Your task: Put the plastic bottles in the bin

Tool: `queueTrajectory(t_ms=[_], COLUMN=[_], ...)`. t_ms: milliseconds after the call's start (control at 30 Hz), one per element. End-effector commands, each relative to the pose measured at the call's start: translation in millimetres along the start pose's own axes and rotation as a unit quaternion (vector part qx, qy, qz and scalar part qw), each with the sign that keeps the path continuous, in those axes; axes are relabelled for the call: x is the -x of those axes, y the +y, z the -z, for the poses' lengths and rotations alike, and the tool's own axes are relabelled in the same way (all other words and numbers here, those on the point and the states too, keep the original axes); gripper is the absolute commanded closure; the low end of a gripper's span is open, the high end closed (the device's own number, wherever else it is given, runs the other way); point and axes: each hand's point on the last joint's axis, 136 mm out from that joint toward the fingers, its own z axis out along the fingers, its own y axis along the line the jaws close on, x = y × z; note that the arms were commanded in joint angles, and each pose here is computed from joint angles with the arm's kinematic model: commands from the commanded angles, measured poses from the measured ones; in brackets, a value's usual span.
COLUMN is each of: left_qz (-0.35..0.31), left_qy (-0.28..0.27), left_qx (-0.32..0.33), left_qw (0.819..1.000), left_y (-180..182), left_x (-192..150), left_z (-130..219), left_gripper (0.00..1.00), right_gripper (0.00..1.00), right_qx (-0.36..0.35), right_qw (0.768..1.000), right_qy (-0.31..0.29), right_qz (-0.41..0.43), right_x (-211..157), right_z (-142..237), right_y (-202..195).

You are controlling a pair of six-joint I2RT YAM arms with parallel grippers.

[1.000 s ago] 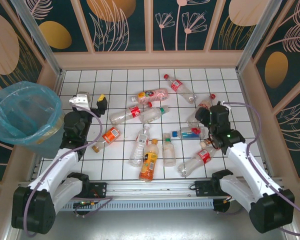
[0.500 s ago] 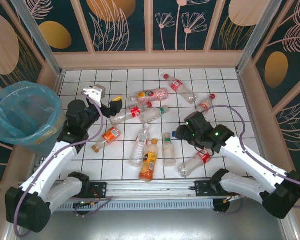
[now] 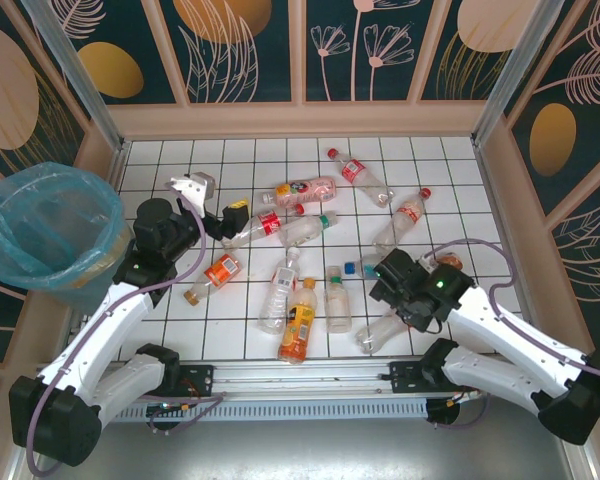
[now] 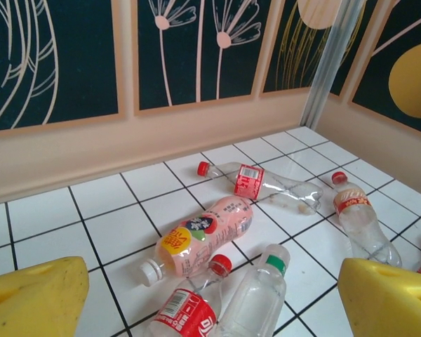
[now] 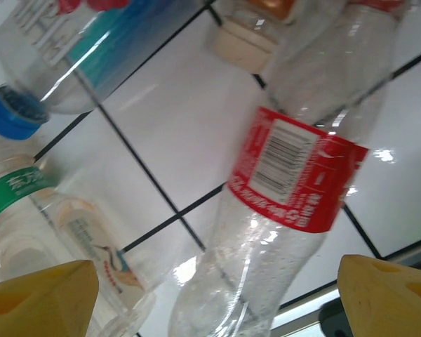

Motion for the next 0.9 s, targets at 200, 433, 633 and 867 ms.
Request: queueTrajectory(t_ms=[200,433,633,867], left_qz=[0.006,0.009,0.012,0.019], left_qy=[0.032,0.044,0.048,0.048], left_qx=[-0.024,-0.015,0.000,0.011], left_qw=[0.999,0.999,0.999,0.999], left_y=[-9,-6,-2,1], left_x=[2,5,5,4], left_z=[-9,-10,-6,-4], left_gripper=[0.09,0.10,0.10,0.10], right_gripper=[0.05,0.04,0.06,0.20], right_qx=[-0.018,0.001,0.016,0.019], right_qw=[0.998,0.996,0.992,0.992], right_qy=[-0.001,0.042,0.056,0.039], right_qz=[-0.053,-0.083,-0.109,-0.114], right_x=[-5,-16,-16,-4], right_z=[-30,-54,-73,-75], right_y=[-23,-17,-19,-22])
